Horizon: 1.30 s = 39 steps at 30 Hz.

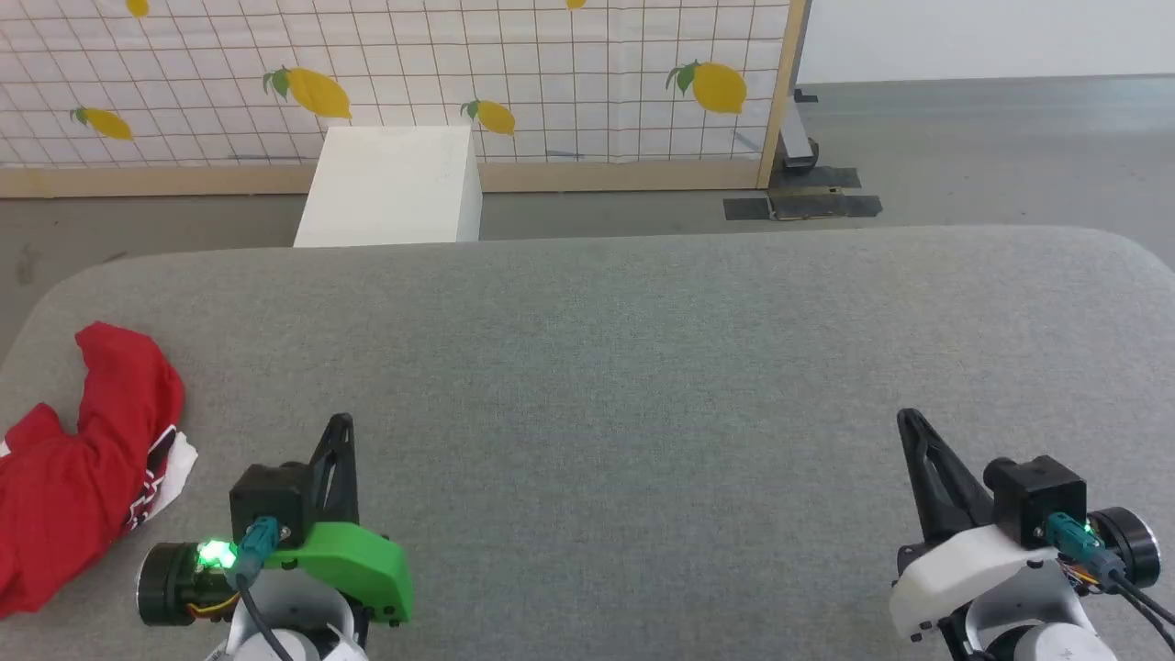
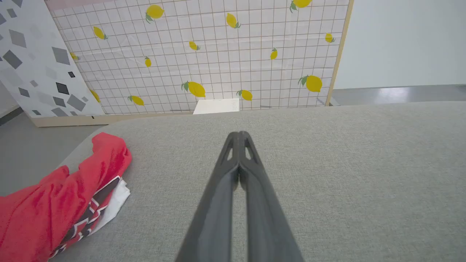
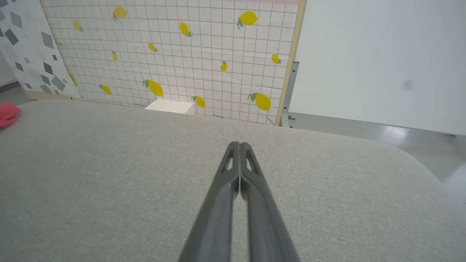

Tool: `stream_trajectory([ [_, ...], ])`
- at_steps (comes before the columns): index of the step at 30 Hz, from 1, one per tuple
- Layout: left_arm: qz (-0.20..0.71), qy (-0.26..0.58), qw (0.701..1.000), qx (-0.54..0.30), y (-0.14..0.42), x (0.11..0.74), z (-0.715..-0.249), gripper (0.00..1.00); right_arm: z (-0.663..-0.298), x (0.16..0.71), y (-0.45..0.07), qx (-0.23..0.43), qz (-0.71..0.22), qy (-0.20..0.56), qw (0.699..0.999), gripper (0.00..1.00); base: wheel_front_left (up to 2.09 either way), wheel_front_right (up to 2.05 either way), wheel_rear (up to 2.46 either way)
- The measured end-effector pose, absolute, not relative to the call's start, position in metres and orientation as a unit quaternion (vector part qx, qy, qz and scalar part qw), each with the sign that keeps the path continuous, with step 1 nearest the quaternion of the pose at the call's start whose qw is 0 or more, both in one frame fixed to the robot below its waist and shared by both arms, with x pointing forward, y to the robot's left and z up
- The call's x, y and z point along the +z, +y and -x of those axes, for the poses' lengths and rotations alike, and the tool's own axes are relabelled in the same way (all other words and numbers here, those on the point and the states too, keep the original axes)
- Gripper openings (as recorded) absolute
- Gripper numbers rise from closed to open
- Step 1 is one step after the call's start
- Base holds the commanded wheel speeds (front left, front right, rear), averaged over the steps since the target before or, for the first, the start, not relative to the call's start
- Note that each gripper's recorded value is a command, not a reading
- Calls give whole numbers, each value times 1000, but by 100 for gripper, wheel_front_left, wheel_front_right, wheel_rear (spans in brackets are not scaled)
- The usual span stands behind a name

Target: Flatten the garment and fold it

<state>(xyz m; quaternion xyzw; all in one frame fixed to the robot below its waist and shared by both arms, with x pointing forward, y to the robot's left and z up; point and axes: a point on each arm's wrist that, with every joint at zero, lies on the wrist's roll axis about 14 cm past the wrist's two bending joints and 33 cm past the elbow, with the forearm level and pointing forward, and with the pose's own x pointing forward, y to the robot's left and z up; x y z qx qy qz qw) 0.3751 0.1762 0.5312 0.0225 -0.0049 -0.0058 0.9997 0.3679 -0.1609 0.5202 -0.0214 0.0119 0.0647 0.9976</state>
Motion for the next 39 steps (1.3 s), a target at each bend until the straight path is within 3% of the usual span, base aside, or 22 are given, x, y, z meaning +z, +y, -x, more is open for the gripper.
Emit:
stream_trajectory([
  [30, -22, -5, 1000, -6, 176, 531, -375, 0, -368, 520, -161, 65, 21, 12, 998, 0, 0, 0, 0],
  [31, -22, -5, 1000, -6, 176, 531, -375, 100, -368, 520, -161, 65, 21, 12, 998, 100, 0, 0, 0],
  [39, -20, -4, 1000, -9, 174, 530, -375, 100, -368, 520, -161, 65, 21, 13, 998, 100, 0, 0, 0],
])
